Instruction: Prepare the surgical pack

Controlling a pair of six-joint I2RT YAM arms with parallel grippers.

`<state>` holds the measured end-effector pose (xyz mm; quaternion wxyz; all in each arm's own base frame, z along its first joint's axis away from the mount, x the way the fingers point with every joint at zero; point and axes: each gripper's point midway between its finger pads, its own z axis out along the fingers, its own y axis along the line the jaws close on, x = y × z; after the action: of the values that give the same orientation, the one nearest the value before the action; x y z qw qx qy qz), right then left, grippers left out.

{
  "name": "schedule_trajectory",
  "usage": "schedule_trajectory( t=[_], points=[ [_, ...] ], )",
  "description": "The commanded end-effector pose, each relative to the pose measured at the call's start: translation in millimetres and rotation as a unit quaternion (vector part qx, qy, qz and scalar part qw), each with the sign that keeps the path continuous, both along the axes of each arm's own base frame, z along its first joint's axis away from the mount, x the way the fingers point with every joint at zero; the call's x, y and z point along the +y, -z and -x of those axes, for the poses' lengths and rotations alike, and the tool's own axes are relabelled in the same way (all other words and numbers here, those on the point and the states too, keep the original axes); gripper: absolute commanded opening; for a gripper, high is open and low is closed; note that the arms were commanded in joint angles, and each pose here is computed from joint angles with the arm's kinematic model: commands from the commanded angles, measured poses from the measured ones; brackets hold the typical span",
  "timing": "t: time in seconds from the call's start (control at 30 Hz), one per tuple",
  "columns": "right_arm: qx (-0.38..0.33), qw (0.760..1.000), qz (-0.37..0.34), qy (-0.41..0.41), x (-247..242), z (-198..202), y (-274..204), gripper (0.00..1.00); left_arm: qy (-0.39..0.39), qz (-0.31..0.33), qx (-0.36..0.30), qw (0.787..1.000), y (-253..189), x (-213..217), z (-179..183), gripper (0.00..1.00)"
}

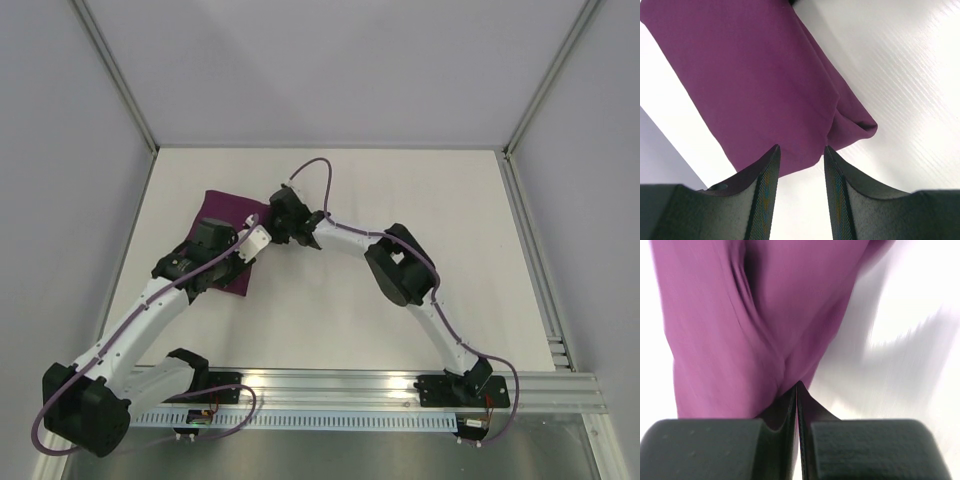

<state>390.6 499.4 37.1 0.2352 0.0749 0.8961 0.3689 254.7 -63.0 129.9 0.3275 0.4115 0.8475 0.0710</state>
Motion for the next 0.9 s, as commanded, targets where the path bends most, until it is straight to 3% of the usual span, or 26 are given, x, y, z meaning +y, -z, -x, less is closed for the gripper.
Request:
schedule_trajectory(
  t=[0.0,0.33,0.53,0.57,0.63,0.7,0.73,0.8,0.87],
  points=[
    [-0.024,0.999,0.028,0.008,-2,-27,2,0.04,-0.014,0.012,-0.002,1.0,-4,2,3,0.49],
    [-0.038,0.999,0.014,0.03,2,-47,-21,0.04,-0.015,0.014,-0.003,1.0,-4,4,3,0.49],
    [-0.073,0.995,0.032,0.052,-32,-69,-51,0.05,-0.02,0.006,-0.005,1.0,-1,14,14,0.49],
    [-0.064,0.995,0.051,0.051,-45,-63,-38,0.06,-0.027,0.003,-0.008,1.0,-1,19,16,0.49],
    [-0.102,0.992,0.047,0.05,-61,-64,-71,0.08,-0.045,-0.021,0.001,0.999,10,33,23,0.49],
    [-0.112,0.99,0.083,0.036,-86,-51,-61,0.11,-0.094,-0.038,0.011,0.995,18,57,28,0.49],
    [-0.134,0.987,0.081,0.04,-99,-48,-87,0.15,-0.123,-0.049,0.02,0.991,21,70,33,0.49],
    [-0.137,0.983,0.121,0.035,-131,-32,-72,0.2,-0.201,-0.03,0.037,0.978,23,97,37,0.49],
    [-0.162,0.978,0.119,0.052,-162,-29,-104,0.27,-0.246,0.0,0.054,0.968,24,112,42,0.49]
  ],
)
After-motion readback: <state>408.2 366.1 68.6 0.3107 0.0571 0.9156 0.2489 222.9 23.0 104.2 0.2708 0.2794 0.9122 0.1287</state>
